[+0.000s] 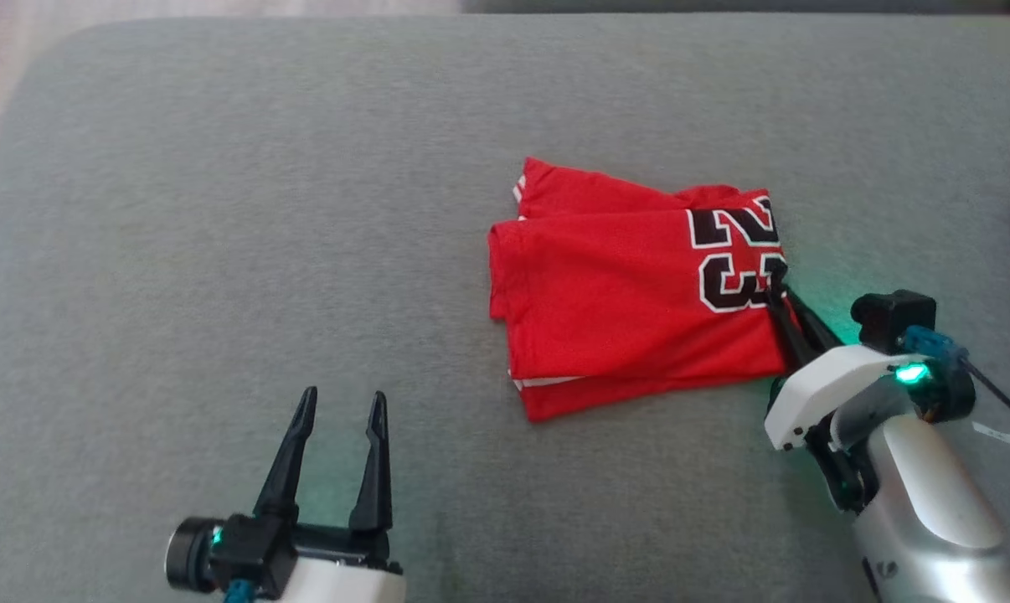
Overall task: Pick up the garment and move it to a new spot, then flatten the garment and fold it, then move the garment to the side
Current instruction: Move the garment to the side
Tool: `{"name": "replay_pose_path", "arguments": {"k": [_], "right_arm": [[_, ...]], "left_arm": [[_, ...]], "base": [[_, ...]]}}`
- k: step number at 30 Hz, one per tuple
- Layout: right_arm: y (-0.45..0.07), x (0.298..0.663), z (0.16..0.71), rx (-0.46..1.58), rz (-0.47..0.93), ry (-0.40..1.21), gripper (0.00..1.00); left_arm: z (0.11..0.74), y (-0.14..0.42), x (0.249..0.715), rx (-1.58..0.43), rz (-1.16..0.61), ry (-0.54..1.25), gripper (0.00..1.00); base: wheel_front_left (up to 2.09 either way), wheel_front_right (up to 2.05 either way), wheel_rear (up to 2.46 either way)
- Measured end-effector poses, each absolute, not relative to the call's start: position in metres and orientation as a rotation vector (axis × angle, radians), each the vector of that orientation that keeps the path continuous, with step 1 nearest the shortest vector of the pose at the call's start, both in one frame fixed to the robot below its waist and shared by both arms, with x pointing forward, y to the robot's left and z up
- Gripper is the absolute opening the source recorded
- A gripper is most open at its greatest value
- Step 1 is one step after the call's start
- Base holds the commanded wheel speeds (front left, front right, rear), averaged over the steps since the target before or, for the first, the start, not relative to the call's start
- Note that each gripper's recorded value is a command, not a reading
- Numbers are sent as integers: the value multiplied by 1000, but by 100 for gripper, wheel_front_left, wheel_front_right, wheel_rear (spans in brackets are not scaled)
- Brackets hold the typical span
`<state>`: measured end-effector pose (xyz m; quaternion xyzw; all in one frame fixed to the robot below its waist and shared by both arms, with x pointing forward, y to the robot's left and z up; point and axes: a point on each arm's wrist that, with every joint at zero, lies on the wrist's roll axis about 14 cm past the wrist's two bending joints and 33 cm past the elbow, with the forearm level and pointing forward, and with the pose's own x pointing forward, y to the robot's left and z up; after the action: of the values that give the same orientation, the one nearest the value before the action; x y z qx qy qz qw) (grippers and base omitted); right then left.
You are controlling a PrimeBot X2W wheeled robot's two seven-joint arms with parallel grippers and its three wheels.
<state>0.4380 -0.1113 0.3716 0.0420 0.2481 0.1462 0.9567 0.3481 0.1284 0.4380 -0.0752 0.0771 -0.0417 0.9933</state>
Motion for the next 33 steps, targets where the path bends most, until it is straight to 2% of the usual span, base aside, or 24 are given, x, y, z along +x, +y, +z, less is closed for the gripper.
{"name": "replay_pose_path", "arguments": {"k": [5, 9, 21, 29, 30, 31, 33], "right_arm": [[-142, 440, 379, 28, 242, 462, 0], [-192, 455, 404, -58, 158, 388, 0], [-324, 463, 450, -294, -79, 366, 0], [-388, 463, 490, -388, -243, 336, 0], [-396, 461, 494, -399, -264, 337, 32], [-402, 459, 499, -408, -286, 337, 97], [-410, 457, 510, -432, -320, 317, 100]], "left_arm": [[439, 112, 367, -153, -146, 142, 100], [438, 93, 388, -157, -213, 131, 100], [412, 58, 419, -174, -324, 170, 100], [397, 49, 431, -174, -362, 192, 100], [396, 49, 433, -173, -363, 192, 100], [395, 49, 433, -173, -364, 192, 100], [395, 48, 435, -171, -364, 191, 100]], "base": [[0, 0, 0], [0, 0, 0], [0, 0, 0], [0, 0, 0], [0, 0, 0], [0, 0, 0], [0, 0, 0]]}}
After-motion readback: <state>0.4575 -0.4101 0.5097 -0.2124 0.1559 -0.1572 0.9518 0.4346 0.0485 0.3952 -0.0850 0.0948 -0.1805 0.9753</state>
